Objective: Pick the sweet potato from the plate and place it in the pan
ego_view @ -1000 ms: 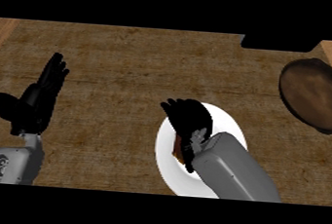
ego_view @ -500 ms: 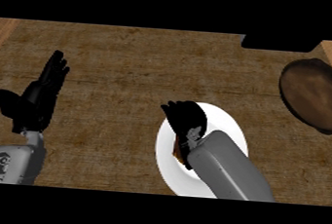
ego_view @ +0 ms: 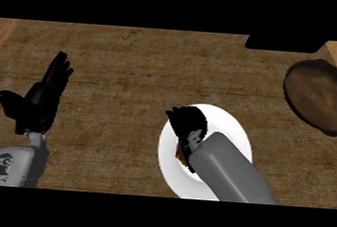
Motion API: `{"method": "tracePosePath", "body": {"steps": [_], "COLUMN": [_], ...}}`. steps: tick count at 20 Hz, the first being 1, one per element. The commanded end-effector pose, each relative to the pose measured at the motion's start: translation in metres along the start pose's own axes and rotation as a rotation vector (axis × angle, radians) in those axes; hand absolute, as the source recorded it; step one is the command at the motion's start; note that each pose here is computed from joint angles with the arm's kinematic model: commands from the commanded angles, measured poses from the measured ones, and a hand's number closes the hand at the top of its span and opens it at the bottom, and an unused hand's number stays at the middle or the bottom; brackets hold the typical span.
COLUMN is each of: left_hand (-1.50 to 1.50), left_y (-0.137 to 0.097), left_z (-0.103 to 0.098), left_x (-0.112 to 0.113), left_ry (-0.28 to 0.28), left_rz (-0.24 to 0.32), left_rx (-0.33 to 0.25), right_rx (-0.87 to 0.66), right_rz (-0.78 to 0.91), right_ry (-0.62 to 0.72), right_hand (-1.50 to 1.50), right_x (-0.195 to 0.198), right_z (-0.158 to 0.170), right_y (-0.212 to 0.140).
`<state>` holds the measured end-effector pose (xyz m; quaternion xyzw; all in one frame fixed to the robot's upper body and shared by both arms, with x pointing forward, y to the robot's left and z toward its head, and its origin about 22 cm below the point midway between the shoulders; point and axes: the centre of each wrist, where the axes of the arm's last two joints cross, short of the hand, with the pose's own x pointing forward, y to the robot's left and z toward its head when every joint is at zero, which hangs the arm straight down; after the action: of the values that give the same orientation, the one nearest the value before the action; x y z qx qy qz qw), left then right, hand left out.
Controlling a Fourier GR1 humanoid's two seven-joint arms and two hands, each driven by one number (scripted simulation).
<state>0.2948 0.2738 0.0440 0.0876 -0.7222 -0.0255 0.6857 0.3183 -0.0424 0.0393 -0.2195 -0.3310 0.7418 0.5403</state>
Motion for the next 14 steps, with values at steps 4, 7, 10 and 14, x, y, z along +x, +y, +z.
{"method": "tracePosePath", "body": {"steps": [4,7,10,14], "left_hand": [0.00,0.00,0.00,0.00], "left_y": [0.012,0.008,-0.007,-0.004], "left_z": [-0.001,0.012,-0.006,-0.002], "left_x": [0.008,0.003,0.018,0.006], "left_ry": [-0.016,0.005,-0.011,0.011], "left_rz": [-0.009,-0.004,0.002,0.006], "left_rx": [0.015,0.021,0.020,0.006], "right_rx": [0.050,0.061,0.045,0.037], "right_rz": [0.008,0.061,0.070,0.080], "right_ry": [-0.055,-0.140,-0.153,-0.133], "right_hand": [1.50,1.50,1.50,1.50], "right_x": [-0.002,-0.023,0.000,-0.002], "right_z": [0.001,-0.012,-0.013,-0.008], "right_y": [0.015,0.030,0.035,0.023]}}
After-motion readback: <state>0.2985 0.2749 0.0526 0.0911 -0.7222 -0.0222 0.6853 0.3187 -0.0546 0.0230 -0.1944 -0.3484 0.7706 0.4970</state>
